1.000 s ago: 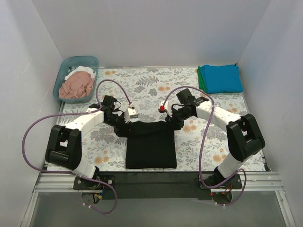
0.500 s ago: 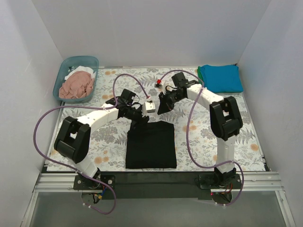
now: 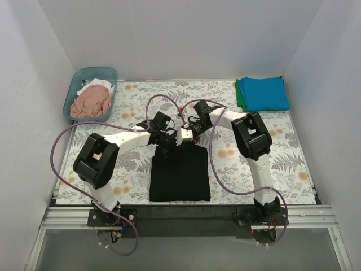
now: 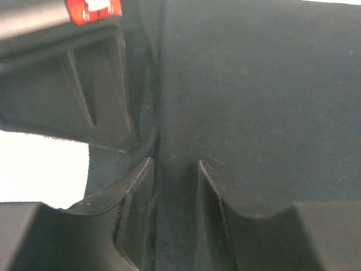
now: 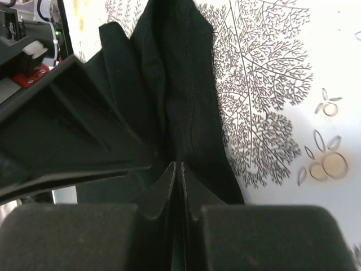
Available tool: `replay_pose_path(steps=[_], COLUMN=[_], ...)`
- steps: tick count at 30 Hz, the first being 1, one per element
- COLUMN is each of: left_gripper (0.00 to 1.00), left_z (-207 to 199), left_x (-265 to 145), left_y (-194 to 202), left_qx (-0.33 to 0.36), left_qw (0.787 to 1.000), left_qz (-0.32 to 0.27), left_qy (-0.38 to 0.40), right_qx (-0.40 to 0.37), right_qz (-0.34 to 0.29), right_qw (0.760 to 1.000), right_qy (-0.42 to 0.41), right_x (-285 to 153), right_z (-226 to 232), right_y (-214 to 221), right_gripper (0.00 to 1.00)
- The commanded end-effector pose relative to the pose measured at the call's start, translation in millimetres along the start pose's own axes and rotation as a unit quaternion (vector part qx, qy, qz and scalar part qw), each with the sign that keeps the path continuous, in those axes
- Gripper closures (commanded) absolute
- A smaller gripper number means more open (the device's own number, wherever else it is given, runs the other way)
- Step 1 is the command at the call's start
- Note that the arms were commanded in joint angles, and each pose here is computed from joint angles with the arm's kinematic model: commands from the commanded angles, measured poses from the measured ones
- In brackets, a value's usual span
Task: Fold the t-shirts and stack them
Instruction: Fold the tshirt
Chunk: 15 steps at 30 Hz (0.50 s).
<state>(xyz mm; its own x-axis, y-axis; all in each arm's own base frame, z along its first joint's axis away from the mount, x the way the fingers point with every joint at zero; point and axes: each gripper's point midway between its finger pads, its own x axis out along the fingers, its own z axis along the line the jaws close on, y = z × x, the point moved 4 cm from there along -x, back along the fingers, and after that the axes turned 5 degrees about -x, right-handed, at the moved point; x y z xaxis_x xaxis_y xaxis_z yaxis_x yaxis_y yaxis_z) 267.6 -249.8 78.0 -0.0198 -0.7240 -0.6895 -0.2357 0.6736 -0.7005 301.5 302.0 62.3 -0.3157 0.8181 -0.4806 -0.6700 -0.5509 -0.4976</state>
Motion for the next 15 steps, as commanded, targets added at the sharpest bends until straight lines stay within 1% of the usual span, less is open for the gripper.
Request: replay_pose_path(steps=[1,5,7,8,11,12,14,15], left_gripper=[0.67,0.66,0.68,0.74,0.85,0.93,0.99,1.00], left_z=[-3.3,-4.7,-6.9,-7.9,-10.1,-10.4,-9.5,-8.7], left_x=[3.4,5.9,7.5,8.3,9.4,8.9,6.6,3.9], left_y=[0.5,2.5,2.4,3.1,1.6,1.2,-4.2,-8.2], left_qx=[0.016,0.016,0.018,0.019,0.024,0.026,0.033,0.037], left_qw=[1.000,1.000,1.000,1.000,0.999,0.999,0.999,0.999], left_qz=[0.000,0.008,0.011,0.013,0.014,0.014,0.011,0.008], left_qy=[0.003,0.009,0.014,0.016,0.019,0.020,0.018,0.011], right_qx=[0.005,0.018,0.020,0.024,0.027,0.029,0.030,0.032], right_qz=[-0.004,0.004,0.006,0.008,0.009,0.011,0.013,0.015], right_qw=[1.000,1.000,1.000,1.000,1.000,0.999,0.999,0.999], right_qy=[-0.014,-0.011,-0.012,-0.012,-0.011,-0.010,-0.009,-0.009], right_x=[6.1,11.1,13.7,14.7,16.3,16.8,17.6,18.0], right_z=[-3.7,-13.0,-15.6,-16.8,-19.1,-19.5,-20.9,-21.2], right_y=[-2.8,5.6,7.9,10.6,14.2,16.8,19.2,21.4], right_gripper=[0.89,0.89,0.89,0.89,0.89,0.89,0.90,0.90])
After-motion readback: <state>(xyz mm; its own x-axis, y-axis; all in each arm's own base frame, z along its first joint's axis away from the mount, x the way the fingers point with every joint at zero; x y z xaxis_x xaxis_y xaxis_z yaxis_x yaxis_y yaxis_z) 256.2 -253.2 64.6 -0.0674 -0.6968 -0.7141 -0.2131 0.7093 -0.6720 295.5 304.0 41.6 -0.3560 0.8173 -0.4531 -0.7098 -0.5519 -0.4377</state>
